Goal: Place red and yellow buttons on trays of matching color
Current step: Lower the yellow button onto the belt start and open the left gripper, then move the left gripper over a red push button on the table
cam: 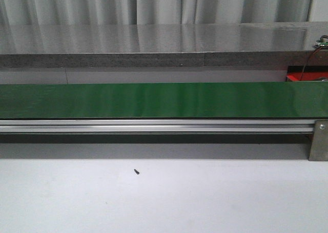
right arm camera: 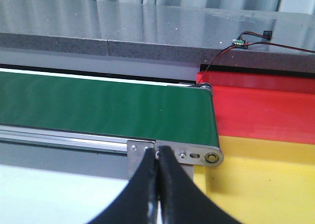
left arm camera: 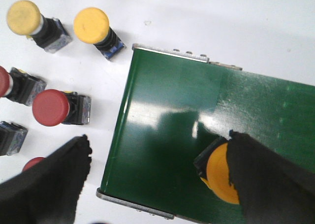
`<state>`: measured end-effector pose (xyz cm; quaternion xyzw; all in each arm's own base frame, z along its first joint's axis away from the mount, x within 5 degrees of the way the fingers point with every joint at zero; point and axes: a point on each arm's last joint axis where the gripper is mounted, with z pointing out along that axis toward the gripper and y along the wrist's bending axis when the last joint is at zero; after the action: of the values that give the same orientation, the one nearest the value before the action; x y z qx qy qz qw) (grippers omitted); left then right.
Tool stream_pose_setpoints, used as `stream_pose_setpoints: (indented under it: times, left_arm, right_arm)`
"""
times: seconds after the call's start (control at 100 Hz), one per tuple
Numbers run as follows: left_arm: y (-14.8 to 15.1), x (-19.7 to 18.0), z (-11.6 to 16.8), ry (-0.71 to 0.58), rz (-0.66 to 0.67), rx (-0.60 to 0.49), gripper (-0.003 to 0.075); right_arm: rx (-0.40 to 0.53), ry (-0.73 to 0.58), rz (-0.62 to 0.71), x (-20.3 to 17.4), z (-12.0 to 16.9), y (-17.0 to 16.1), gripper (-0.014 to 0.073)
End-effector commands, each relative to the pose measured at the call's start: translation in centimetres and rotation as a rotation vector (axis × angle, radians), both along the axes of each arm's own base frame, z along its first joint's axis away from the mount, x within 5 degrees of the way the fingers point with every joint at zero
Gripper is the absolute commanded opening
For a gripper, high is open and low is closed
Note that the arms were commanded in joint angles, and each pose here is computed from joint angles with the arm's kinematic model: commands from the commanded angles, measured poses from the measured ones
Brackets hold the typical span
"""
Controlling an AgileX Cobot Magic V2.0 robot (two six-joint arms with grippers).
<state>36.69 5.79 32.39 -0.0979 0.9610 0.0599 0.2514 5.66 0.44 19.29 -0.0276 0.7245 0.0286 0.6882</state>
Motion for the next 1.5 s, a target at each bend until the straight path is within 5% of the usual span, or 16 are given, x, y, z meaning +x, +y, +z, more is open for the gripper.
stream_pose_setpoints:
  times: [0.0, 0.34, 0.79, 1.1, 1.49]
  left_arm:
    - [-0.4, -1.4, 4.4, -0.147, -0.006, 0.018, 0.0558]
    - [2.6, -5.0, 6.3, -0.194, 0.118, 0.027, 0.0558]
    - [11.0, -10.2, -1.1, 0.001, 0.446, 0.155, 0.0558]
    - [15.0, -11.9, -3.5, -0.045, 0.597, 0.087, 0.0558]
    - [16.6, -9.3, -9.5, 0.052, 0.599, -0.003, 0.0558]
  right_arm:
    - [0.001, -0.120, 0.003, -0.2, 1.5, 0.0, -0.0066]
    - [0.001, -0.120, 0.003, -0.2, 1.5, 0.0, -0.0066]
    - [0.001, -0.120, 0.003, -0.2, 1.5, 0.0, -0.0066]
    - [0.001, -0.120, 0.003, -0.2, 1.5, 0.0, -0.0066]
    - [0.001, -0.120, 0.003, -0.2, 1.5, 0.0, -0.0066]
